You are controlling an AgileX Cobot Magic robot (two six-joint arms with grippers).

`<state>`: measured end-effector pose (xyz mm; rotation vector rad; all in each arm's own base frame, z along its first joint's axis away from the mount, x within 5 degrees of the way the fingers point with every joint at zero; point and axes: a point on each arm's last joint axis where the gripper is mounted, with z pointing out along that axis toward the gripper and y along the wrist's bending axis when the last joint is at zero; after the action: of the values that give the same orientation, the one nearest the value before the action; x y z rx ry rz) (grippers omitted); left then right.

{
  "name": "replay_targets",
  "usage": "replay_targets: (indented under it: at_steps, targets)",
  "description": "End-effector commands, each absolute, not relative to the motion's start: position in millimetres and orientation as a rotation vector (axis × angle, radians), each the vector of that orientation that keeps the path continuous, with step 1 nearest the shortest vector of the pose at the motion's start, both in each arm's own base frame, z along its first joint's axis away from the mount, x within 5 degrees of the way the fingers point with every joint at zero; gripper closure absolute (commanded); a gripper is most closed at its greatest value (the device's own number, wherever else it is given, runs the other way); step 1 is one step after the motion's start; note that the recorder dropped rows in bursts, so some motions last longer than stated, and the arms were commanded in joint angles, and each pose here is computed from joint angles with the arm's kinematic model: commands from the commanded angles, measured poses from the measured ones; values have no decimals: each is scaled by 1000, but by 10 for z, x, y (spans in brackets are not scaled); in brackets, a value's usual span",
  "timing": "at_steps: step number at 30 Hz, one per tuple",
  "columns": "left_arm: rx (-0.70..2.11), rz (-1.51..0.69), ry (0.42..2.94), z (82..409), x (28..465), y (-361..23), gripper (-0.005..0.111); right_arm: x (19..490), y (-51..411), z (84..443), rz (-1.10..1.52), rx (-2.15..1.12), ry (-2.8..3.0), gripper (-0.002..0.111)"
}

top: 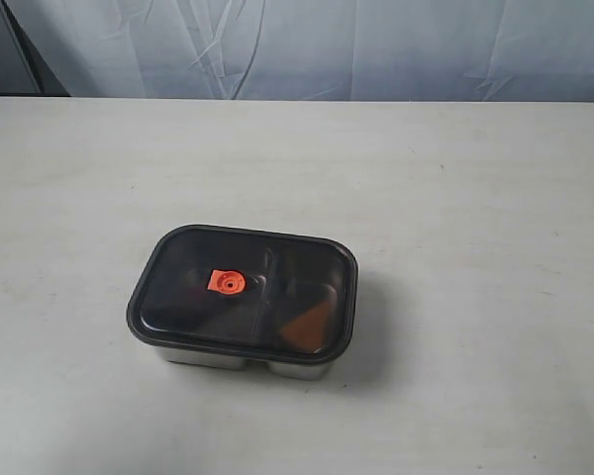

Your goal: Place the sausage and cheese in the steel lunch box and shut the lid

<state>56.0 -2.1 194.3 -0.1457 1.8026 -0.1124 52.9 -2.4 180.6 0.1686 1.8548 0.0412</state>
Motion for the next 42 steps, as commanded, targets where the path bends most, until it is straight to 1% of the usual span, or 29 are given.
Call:
replay_targets:
  at_steps: [1,9,15,19,42]
  targets:
    - [-165,-120,1800,1853,549,-18,107,529,-26,1802,38,173,1842,109]
    - [-156,-104,1782,1857,544,-11,107,530,-27,1805,39,174,1838,109]
    - [-143,-64,1661,1965,561,15,107,530,-27,1805,39,174,1838,109]
    - [-116,-28,1660,1968,560,22,107,530,-27,1805,39,174,1838,109]
    - [-100,-8,1661,1968,560,25,107,529,-27,1803,39,174,1841,109]
